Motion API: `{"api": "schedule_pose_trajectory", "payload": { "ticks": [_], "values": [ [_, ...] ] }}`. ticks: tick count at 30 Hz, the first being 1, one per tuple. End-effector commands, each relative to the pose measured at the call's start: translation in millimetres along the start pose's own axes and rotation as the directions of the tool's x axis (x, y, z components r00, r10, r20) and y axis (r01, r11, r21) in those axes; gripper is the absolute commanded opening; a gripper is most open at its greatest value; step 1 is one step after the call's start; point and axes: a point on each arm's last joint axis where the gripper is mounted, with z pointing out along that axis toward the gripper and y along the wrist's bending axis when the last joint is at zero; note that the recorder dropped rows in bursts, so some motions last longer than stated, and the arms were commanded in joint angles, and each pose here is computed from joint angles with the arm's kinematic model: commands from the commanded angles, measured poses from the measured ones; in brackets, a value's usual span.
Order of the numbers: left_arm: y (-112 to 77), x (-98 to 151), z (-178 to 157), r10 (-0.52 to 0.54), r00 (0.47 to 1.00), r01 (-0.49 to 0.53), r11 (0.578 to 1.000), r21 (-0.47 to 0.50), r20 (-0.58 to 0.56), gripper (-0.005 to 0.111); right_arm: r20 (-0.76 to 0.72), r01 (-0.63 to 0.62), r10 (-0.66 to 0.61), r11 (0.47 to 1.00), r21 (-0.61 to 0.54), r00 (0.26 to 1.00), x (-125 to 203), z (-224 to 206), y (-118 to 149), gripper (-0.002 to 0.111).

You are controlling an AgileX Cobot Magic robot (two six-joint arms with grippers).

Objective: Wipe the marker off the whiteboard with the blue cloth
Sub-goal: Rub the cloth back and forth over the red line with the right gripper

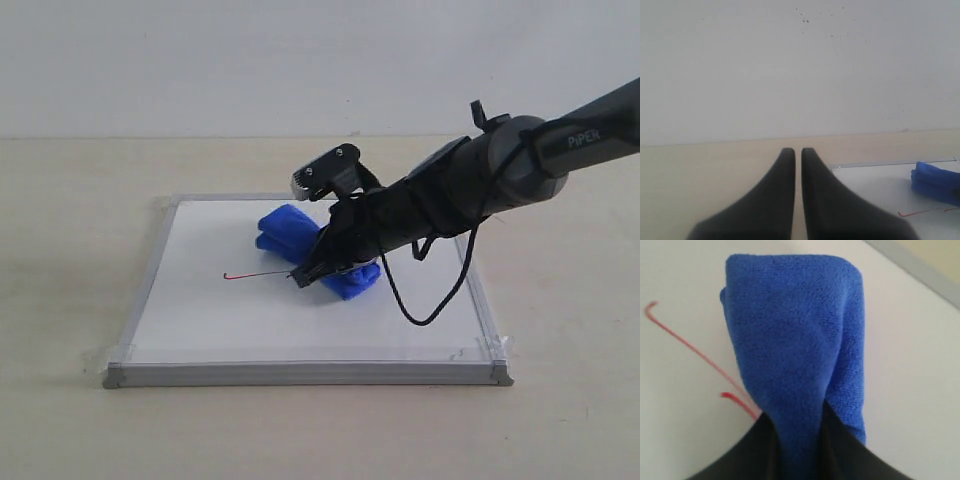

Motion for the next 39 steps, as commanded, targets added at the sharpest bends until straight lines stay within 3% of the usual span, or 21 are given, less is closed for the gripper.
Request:
{"api": "schedule_pose_trajectory", "payload": {
  "ticks": [1, 3, 6, 11, 17, 20, 22, 26, 31, 33, 35, 39],
  "values": [
    [-0.2, -1.2, 0.0, 0.0, 1.0, 0.0, 1.0, 0.003, 0.003, 0.004, -0.081, 0.025, -0.05, 0.96, -0.278, 0.995, 14.2, 17.8, 58.8, 0.0],
    [-0.2, -1.2, 0.0, 0.0, 1.0, 0.0, 1.0, 0.003, 0.003, 0.004, -0.086, 0.056, -0.085, 0.955, -0.293, 0.993, 13.6, 20.6, 74.4, 0.0],
    [-0.2, -1.2, 0.0, 0.0, 1.0, 0.0, 1.0, 0.003, 0.003, 0.004, -0.073, 0.086, -0.103, 0.975, -0.205, 0.992, 10.8, 24.1, 74.8, 0.0],
    [-0.2, -1.2, 0.0, 0.0, 1.0, 0.0, 1.0, 0.003, 0.003, 0.004, -0.054, 0.05, -0.049, 0.998, 0.026, 0.997, 10.6, 21.2, 27.5, 0.0],
    [-0.2, -1.2, 0.0, 0.0, 1.0, 0.0, 1.0, 0.003, 0.003, 0.004, -0.039, -0.037, 0.045, 0.982, 0.188, 0.998, 19.4, 8.8, -34.0, 0.0],
    [-0.2, -1.1, 0.0, 0.0, 1.0, 0.0, 1.0, 0.003, 0.001, 0.004, -0.033, -0.048, 0.059, 0.966, 0.254, 0.998, 22.1, 5.5, -47.8, 0.0],
    [-0.2, -1.1, 0.0, 0.0, 1.0, 0.0, 1.0, 0.003, 0.001, 0.004, -0.03, -0.052, 0.061, 0.969, 0.242, 0.998, 21.0, 5.6, -47.1, 0.0],
    [-0.2, -1.1, 0.0, 0.0, 1.0, 0.0, 1.0, 0.003, 0.001, 0.004, -0.062, -0.034, 0.038, 0.998, 0.059, 0.997, 20.6, 20.1, -15.5, 0.0],
    [-0.2, -1.3, 0.0, 0.0, 1.0, 0.0, 1.0, 0.003, 0.003, 0.004, -0.071, 0.114, -0.129, 0.977, -0.182, 0.989, 5.4, 43.7, 74.7, 0.0],
    [-0.2, -1.3, 0.0, 0.0, 1.0, 0.0, 1.0, 0.003, 0.003, 0.004, -0.062, 0.125, -0.145, 0.959, -0.255, 0.987, -5.9, 42.6, 95.9, 0.0],
    [-0.2, -1.3, 0.0, 0.0, 1.0, 0.0, 1.0, 0.003, 0.003, 0.004, -0.09, 0.165, -0.192, 0.956, -0.244, 0.977, -14.0, 41.3, 97.4, 0.0],
    [-0.2, -1.3, 0.0, 0.0, 1.0, 0.0, 1.0, 0.003, 0.003, 0.004, -0.2, 0.133, -0.141, 0.99, -0.05, 0.97, -20.7, 34.4, 46.3, 0.0]
  ]
}}
